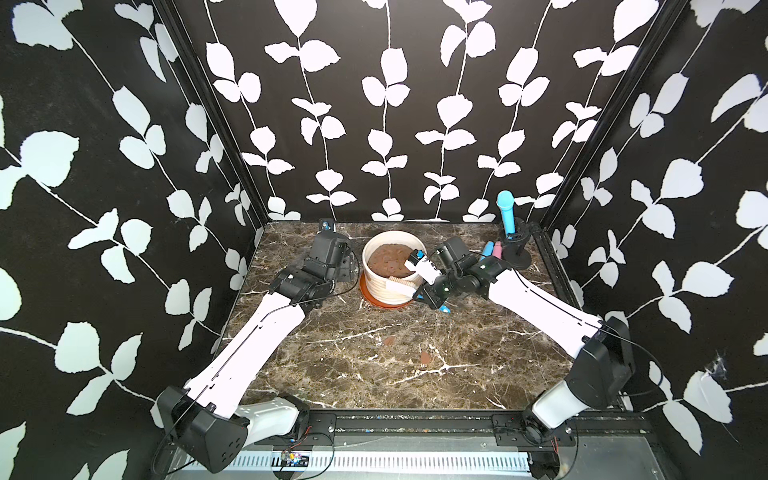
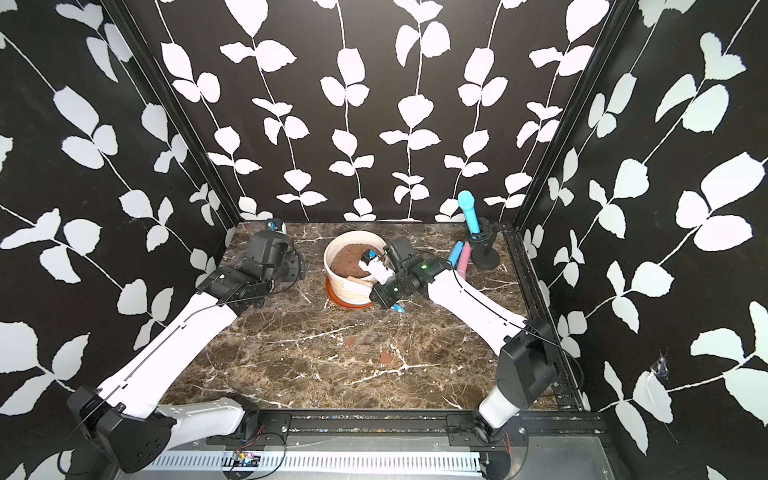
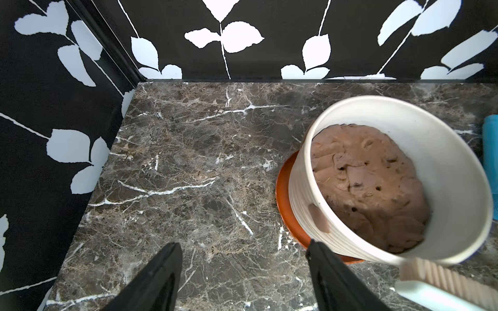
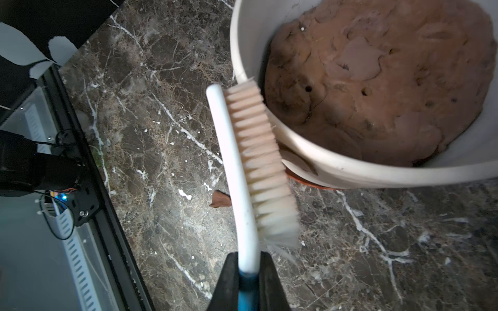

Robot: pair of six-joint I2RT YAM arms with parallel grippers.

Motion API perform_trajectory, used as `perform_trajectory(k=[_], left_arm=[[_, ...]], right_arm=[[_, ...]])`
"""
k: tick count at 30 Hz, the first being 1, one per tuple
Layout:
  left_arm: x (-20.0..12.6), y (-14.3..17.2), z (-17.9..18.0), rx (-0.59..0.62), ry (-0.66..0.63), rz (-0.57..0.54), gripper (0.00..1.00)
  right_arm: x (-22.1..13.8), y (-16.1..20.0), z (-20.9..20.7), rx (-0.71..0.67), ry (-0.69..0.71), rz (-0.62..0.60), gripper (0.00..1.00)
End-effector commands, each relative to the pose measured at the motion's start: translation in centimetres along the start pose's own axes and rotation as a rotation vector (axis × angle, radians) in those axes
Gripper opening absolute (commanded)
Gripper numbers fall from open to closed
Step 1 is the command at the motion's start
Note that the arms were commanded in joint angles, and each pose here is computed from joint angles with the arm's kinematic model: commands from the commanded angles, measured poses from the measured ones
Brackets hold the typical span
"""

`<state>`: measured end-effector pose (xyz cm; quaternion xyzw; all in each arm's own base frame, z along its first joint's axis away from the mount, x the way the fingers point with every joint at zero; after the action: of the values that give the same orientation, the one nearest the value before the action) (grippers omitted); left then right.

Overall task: Scrub the dried mud off the ceramic pot
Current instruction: Brush off the soil from the pot, then rotate the pot on the tray.

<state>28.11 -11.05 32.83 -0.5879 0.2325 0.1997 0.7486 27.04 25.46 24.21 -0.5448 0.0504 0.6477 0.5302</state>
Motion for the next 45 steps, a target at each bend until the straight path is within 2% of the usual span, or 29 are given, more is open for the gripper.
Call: perform_trajectory(k=[1,6,11,16,19,20,23,25,27,31,36,40,42,45], left_arm=[[0.3,0.1,-0.1,0.028,-0.002,0.001,0.76],[0.7,0.1,-0.5,0.021,0.017,0.006,0.75],[0.9,0.3,-0.6,0.018,0.030,0.013,0.75],[0.7,0.4,-0.9,0.034,0.059,0.007,0.75],[0.7,0.1,-1.8,0.082,0.150,-0.025,0.75],[0.7,0.0,-2.6,0.126,0.219,-0.045,0.74],[0.0,-0.1,-6.2,0.355,0.561,-0.147,0.71],[-0.6,0.4,-8.2,0.516,0.752,-0.214,0.59],[-0.7,0.7,-9.7,0.673,0.872,-0.301,0.49],[0.5,1.8,-11.5,0.874,0.969,-0.365,0.52],[3.1,2.5,-12.5,1.041,1.000,-0.293,0.53],[5.1,3.0,-12.7,1.141,1.015,-0.154,0.55],[6.2,3.0,-12.8,1.164,0.982,-0.114,0.56],[7.3,2.9,-13.0,1.165,0.968,-0.060,0.52]], right_arm=[[-0.8,0.9,-0.9,0.079,-0.020,0.003,0.00],[-0.4,3.1,-2.9,0.196,-0.007,0.055,0.00],[-1.0,4.0,-5.6,0.342,0.018,0.042,0.00],[-2.2,5.3,-3.8,0.325,-0.090,0.070,0.00],[-3.6,6.5,-2.9,0.327,-0.092,0.063,0.00],[-4.1,6.8,-2.8,0.326,-0.079,0.055,0.00],[-5.9,6.8,-2.4,0.294,-0.024,-0.006,0.00],[-7.0,6.1,-2.2,0.260,0.011,-0.068,0.00],[-8.3,5.5,-2.1,0.189,0.062,-0.145,0.00],[-9.8,5.2,-1.1,0.031,0.080,-0.235,0.00],[-10.6,5.8,2.4,-0.285,0.068,-0.237,0.00],[-10.2,6.5,2.6,-0.287,0.061,-0.200,0.00],[-10.1,6.8,2.5,-0.285,0.062,-0.191,0.00],[-10.1,6.8,2.6,-0.284,0.057,-0.201,0.00]])
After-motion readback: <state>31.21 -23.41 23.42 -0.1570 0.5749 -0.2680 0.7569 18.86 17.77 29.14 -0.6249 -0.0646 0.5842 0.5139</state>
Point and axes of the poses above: each gripper's point midway between its finger pads, its own x axis out along the fingers, its own z axis along the line the jaws close on, y = z × x, the point moved 7 cm from there along -x, back along the fingers, and after that the axes turned 11 degrees about x, right-handed, at the moved point
